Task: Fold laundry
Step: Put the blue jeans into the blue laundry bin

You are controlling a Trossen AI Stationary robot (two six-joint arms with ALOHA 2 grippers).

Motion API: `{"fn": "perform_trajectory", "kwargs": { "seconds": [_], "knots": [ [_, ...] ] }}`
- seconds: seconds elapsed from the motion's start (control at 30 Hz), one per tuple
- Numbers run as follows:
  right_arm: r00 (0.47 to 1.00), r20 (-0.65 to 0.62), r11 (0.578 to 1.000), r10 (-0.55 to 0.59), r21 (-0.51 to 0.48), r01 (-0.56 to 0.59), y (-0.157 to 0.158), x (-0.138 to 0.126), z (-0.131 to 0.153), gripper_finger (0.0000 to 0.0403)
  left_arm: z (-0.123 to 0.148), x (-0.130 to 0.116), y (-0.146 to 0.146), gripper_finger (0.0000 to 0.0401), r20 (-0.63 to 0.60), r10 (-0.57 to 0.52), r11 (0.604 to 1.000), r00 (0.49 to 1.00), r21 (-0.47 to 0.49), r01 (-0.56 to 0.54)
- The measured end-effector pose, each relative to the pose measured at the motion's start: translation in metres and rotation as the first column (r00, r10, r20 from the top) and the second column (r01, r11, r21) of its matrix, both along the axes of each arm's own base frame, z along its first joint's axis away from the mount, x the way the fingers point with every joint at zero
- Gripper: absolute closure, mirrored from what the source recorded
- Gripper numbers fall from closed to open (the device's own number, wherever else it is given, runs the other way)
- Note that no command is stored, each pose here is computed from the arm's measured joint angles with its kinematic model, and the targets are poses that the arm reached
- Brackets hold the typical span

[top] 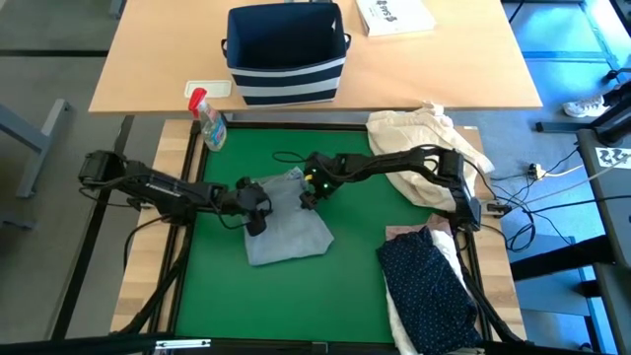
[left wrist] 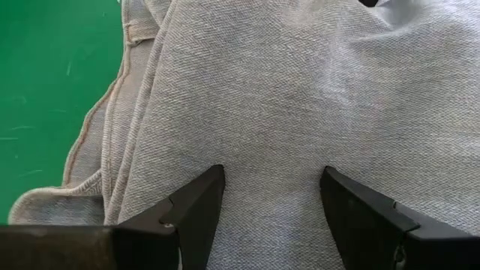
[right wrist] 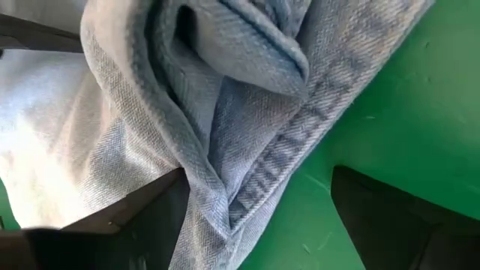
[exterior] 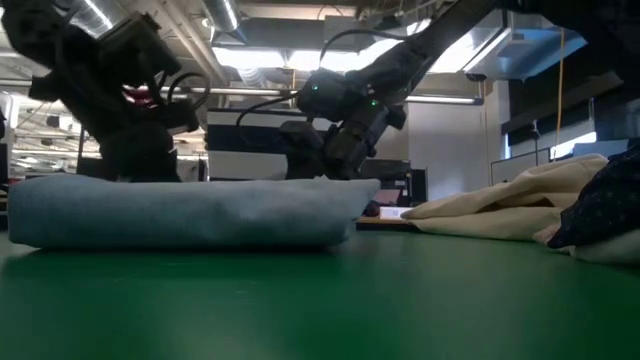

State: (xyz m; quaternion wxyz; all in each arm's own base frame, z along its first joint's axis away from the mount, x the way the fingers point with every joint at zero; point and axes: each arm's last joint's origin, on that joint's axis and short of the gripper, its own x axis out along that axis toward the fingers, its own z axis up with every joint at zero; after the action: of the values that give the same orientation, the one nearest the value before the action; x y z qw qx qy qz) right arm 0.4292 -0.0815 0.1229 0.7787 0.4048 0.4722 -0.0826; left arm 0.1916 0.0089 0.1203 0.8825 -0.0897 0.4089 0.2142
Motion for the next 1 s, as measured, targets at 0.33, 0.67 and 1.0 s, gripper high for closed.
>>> {"fn": "perform_trajectory", "kwargs": {
  "seconds": [0.33, 0.67, 1.0],
  "knots": [
    [0.997, 0.078, 0.999, 0.02, 0.029, -0.022, 0.005, 0.011, -0.012, 0.0077, -0.016, -0.013, 0.0, 0.0179, 0.077, -0.009, 1.0, 0.997, -0.008, 0.009],
    [0.988, 0.155, 0.999, 0.029, 0.01, -0.031, 0.02, 0.022, -0.02, 0.0083, -0.017, -0.013, 0.0, 0.0179, 0.071, -0.03, 1.0, 0.997, 0.011, 0.029],
    [0.981, 0.185, 0.998, 0.062, 0.002, -0.064, 0.02, 0.024, -0.022, 0.0201, -0.017, -0.013, 0.0, 0.0179, 0.069, -0.029, 1.0, 0.997, 0.012, 0.028]
  ]
}}
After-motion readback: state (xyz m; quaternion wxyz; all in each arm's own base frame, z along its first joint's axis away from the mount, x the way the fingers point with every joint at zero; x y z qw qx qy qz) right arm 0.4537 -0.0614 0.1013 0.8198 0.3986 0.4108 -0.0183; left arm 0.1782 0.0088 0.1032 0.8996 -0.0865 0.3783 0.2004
